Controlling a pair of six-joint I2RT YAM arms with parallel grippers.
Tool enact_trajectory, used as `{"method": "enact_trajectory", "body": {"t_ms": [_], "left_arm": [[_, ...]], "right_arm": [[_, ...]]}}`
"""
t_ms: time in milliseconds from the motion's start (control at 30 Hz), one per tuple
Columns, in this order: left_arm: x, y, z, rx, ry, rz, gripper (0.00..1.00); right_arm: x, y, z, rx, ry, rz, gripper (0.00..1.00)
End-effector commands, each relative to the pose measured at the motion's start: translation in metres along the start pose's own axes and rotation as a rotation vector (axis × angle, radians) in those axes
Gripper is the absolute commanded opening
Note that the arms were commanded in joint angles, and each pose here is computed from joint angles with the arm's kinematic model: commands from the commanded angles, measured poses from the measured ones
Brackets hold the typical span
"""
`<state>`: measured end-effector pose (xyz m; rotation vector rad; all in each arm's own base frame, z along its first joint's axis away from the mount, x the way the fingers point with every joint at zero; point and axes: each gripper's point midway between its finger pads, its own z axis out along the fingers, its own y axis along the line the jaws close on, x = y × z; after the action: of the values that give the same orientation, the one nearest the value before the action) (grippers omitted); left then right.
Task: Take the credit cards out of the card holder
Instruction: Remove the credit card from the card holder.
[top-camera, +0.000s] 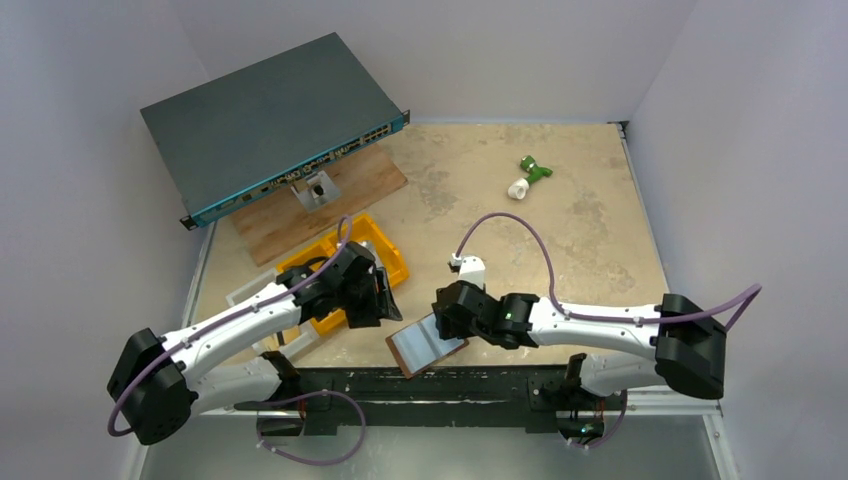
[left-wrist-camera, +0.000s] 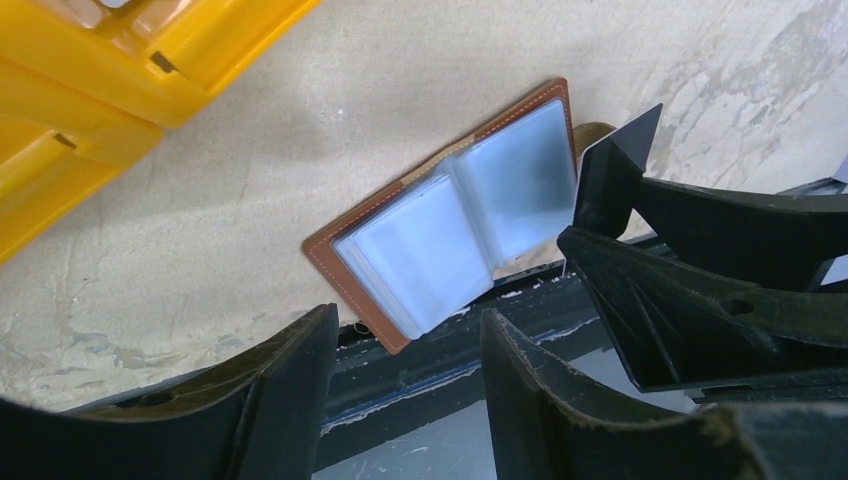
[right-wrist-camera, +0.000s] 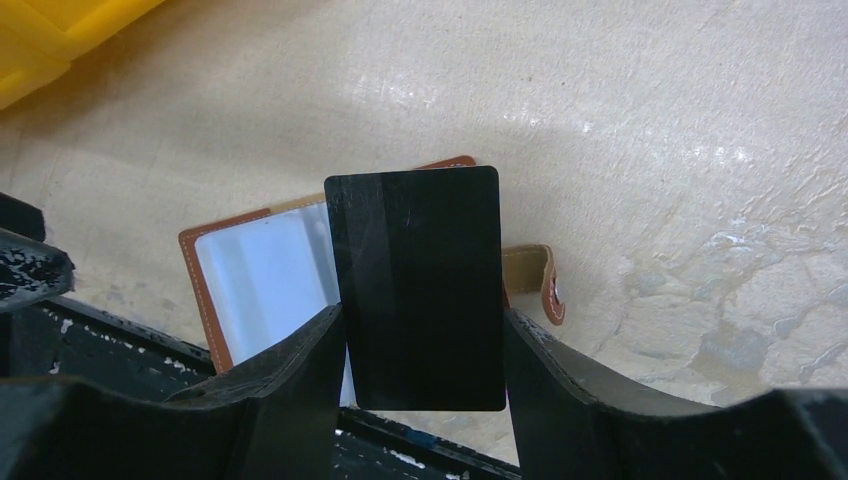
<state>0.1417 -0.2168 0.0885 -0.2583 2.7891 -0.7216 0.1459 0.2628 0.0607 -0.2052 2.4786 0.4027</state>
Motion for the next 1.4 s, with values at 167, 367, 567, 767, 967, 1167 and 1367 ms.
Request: {"method": "enact_trajectory", "body": {"t_ms": [167, 367, 567, 767, 967, 1167, 1367], "left_arm": [[-0.01, -0.048, -0.007, 0.179, 0.009, 0.035, 0.54], [-0.006, -0.061, 0.002, 0.246, 0.052, 0.001, 0.54], [-0.007, -0.066, 0.003, 0.265, 0.052, -0.008, 0.54], [-0.003, -0.063, 0.008, 0.259, 0.07, -0.022, 0.39], [-0.002, -0.058, 0.008, 0.247, 0.07, -0.026, 0.04], [-0.007, -0.042, -0.007, 0.18, 0.001, -0.016, 0.0], [-0.032, 0.01, -0.045, -0.049, -0.181, -0.026, 0.0]], "right_arm": [[-0.029, 0.049, -0.024, -0.226, -0.069, -0.048, 0.35], [-0.034, 0.077, -0.035, -0.338, -0.076, -0.073, 0.34], [-0.028, 0.091, -0.035, -0.365, -0.062, -0.086, 0.34], [-0.032, 0.099, -0.037, -0.381, -0.076, -0.073, 0.33], [-0.034, 0.1, -0.037, -0.384, -0.081, -0.066, 0.4], [-0.031, 0.1, -0.04, -0.395, -0.069, -0.016, 0.91], [-0.037, 0.086, -0.043, -0.371, -0.105, 0.016, 0.99]]}}
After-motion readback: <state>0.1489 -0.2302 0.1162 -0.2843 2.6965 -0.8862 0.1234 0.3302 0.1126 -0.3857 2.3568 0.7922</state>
